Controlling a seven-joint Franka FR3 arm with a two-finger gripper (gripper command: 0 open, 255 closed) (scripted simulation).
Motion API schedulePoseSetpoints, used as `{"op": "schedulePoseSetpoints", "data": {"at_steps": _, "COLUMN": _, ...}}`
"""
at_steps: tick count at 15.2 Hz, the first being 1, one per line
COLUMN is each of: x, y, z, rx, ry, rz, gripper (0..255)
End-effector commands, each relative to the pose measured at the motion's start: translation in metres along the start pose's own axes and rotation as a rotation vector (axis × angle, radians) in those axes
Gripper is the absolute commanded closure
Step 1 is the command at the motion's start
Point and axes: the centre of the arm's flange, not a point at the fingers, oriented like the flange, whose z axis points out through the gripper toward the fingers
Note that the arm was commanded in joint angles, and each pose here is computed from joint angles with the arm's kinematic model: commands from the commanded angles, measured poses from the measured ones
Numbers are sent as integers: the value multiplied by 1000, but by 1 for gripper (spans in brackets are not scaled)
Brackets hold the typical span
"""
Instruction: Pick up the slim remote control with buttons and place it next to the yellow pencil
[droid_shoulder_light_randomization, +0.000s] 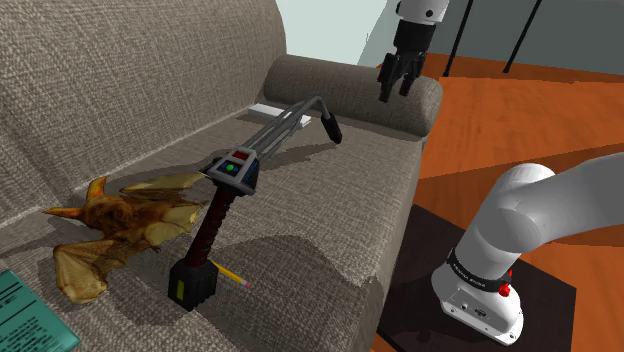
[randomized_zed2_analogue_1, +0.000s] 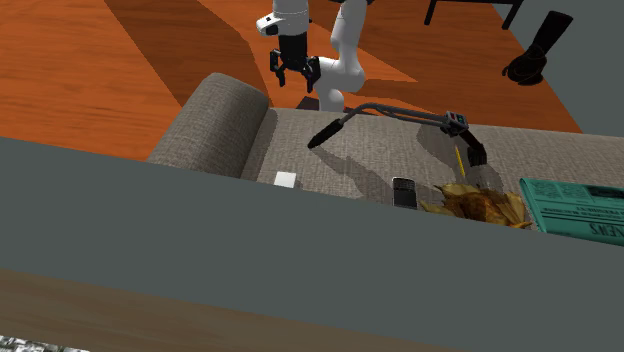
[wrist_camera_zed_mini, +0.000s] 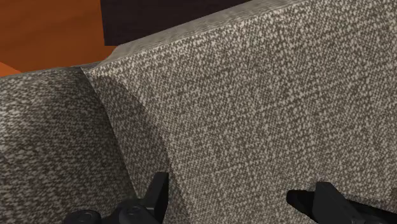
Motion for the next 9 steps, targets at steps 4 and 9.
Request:
{"op": "schedulePoseSetpoints", "data": {"at_steps": 4, "x": 38, "y": -11, "z": 11, "rx": -3, "ry": -7, "rz": -15, "gripper": 0}}
{"op": "schedulePoseSetpoints", "data": {"at_steps": 9, "x": 100, "y": -31, "z": 29, "rx": -8, "ry": -20, "rz": -40, "gripper": 0}}
